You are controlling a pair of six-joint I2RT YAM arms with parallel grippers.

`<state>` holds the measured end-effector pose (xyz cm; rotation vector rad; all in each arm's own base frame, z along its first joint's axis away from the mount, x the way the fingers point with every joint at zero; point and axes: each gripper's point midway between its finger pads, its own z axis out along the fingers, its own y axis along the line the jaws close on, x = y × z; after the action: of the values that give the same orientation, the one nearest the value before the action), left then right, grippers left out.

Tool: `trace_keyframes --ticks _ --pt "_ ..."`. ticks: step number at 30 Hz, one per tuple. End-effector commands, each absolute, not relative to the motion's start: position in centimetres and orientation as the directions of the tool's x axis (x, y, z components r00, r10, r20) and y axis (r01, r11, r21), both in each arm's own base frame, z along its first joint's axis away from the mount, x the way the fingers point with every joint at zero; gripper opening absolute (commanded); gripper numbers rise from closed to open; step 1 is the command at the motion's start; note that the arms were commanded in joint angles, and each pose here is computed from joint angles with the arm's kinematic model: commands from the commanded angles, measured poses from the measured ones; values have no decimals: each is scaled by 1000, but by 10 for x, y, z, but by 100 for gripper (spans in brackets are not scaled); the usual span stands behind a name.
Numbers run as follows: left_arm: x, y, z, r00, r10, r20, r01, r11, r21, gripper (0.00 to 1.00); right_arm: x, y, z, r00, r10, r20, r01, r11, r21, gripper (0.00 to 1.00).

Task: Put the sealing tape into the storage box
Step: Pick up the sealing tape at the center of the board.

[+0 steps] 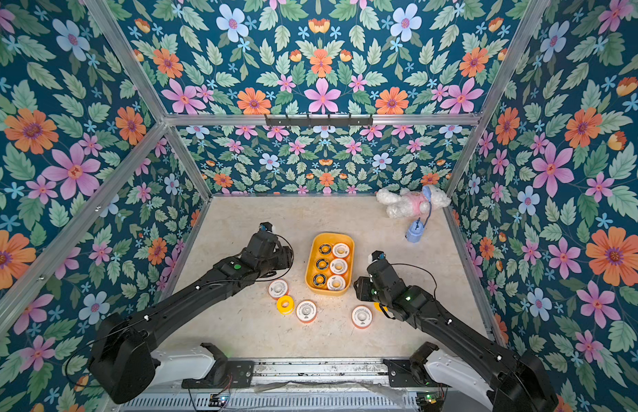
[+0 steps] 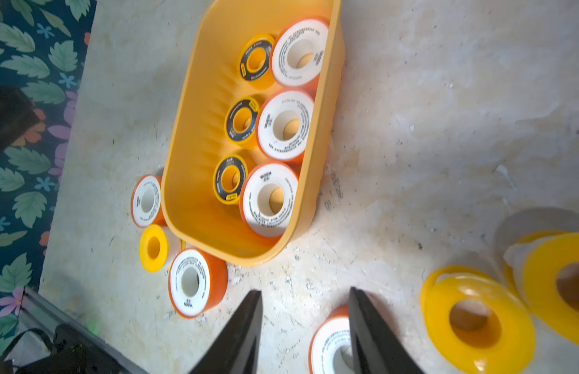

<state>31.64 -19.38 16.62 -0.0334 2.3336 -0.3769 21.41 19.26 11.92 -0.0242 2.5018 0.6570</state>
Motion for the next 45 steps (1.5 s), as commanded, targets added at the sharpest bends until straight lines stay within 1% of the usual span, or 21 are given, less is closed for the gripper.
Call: trace_keyframes --ticks 1,6,14,31,45 --pt "318 -191 172 -697 -194 -690 58 944 -324 70 198 193 109 -872 108 -478 -138 882 451 49" --pt "317 -188 172 -696 -207 -688 50 941 -333 71 174 205 94 -897 38 -441 -180 878 443 50" --pt "316 -188 174 -696 -210 -687 52 939 -340 70 156 208 68 -919 -38 -393 -197 907 373 53" --pt "315 -190 169 -707 -204 -677 57 938 -343 71 150 202 42 -931 -116 -346 -204 951 232 53" --pt "315 -188 164 -713 -195 -674 50 944 -326 71 149 203 24 -932 -209 -296 -240 968 71 46"
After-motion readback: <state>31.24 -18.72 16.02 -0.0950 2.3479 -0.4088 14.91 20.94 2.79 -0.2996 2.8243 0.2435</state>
